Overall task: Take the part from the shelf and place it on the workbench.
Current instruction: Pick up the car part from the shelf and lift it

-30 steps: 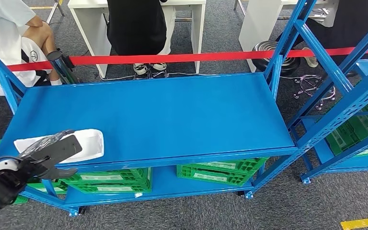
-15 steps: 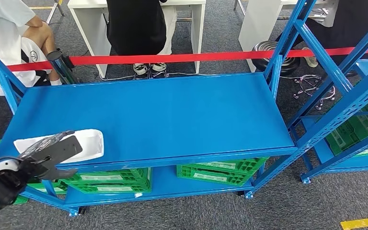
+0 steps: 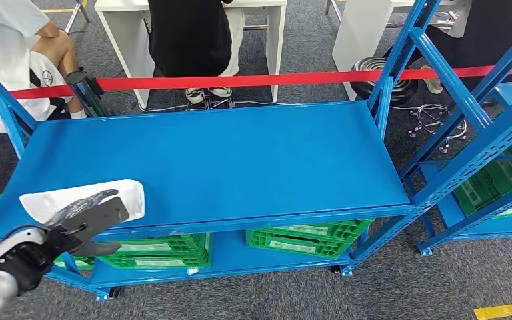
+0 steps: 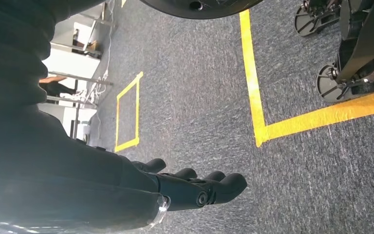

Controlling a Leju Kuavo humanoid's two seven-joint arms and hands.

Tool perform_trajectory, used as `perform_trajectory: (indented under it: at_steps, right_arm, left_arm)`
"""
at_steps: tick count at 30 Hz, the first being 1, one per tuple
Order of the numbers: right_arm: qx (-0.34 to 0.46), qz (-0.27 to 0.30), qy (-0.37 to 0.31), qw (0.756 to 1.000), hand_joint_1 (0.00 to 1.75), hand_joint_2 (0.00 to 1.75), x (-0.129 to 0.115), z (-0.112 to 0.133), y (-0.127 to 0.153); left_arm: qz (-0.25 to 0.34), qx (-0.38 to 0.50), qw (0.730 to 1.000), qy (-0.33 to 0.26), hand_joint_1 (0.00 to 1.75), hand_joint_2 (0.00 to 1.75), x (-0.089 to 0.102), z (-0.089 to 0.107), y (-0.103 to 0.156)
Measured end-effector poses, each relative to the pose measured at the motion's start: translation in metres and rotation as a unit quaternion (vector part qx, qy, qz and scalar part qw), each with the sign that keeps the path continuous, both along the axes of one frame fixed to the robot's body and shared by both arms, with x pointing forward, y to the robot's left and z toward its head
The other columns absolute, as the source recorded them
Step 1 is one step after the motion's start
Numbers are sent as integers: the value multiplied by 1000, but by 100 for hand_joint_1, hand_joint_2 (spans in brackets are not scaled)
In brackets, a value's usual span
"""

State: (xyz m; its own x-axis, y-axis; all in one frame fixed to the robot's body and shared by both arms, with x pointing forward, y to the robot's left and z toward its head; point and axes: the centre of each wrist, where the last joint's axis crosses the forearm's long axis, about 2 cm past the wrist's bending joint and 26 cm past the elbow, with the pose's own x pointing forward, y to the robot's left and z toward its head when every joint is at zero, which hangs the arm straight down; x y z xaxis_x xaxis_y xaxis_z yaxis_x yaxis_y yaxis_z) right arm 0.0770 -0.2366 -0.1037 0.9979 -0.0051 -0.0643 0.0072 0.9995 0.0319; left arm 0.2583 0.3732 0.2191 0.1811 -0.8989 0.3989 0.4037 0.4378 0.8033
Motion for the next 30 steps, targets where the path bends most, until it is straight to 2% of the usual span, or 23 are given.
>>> perform_trajectory:
  at_steps: [19, 30]
  right_arm:
    - [0, 0, 0, 1000, 0, 175, 0, 0, 0]
    - [0, 0, 0, 1000, 0, 175, 0, 0, 0]
  left_arm:
    - [-3, 5, 1000, 11, 0, 175, 3, -20, -16]
    - [3, 20, 1000, -2, 0, 175, 9, -21, -20]
